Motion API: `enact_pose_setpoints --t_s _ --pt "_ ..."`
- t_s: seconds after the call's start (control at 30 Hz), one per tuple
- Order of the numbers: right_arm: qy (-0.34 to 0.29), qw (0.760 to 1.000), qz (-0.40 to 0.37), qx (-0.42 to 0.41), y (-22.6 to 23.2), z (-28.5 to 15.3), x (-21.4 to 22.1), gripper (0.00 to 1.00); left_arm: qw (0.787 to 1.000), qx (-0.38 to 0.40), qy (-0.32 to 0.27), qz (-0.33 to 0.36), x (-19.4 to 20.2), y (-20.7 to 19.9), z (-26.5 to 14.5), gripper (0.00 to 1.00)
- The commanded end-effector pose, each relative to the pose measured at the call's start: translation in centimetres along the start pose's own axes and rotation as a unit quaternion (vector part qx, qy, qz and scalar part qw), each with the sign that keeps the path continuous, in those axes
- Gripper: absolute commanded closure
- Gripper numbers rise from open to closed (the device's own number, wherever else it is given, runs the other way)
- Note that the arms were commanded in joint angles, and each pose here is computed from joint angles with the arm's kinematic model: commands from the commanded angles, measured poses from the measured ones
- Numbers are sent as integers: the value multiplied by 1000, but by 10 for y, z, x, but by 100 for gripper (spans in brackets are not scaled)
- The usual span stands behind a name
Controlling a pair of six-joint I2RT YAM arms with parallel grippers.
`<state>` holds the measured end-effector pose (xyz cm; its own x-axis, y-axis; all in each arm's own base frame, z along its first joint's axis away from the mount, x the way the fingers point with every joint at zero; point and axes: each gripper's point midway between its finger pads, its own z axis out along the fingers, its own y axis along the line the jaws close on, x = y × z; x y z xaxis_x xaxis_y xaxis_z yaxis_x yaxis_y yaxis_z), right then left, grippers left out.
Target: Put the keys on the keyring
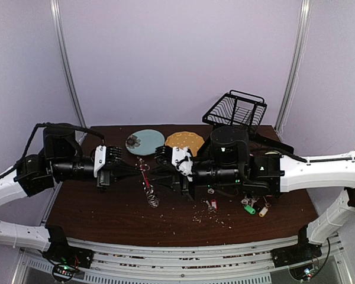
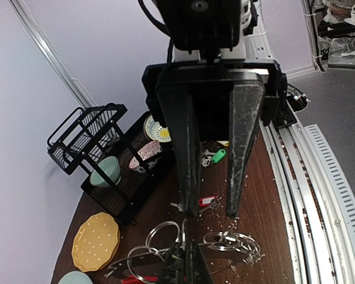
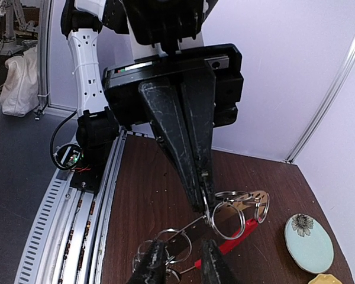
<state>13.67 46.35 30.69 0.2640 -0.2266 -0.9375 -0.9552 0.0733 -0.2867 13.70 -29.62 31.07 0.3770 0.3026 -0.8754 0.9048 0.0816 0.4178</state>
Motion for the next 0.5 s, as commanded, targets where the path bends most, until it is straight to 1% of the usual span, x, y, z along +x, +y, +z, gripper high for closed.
enact_pose_setpoints --t_s 0.0,0.23,0.33,0.47 --pt "-37 999 1 0 -4 -1 -24 80 999 13 -51 9 -20 -3 -1 100" --pt "-59 998 8 -12 0 -2 -31 84 995 25 -97 22 -35 -11 -9 100" --pt "-63 998 8 -9 -1 -3 -34 86 994 28 -100 21 -36 -11 -8 100" --pt "-62 998 12 -5 -2 -8 -36 85 994 23 -102 17 -37 -10 -8 100"
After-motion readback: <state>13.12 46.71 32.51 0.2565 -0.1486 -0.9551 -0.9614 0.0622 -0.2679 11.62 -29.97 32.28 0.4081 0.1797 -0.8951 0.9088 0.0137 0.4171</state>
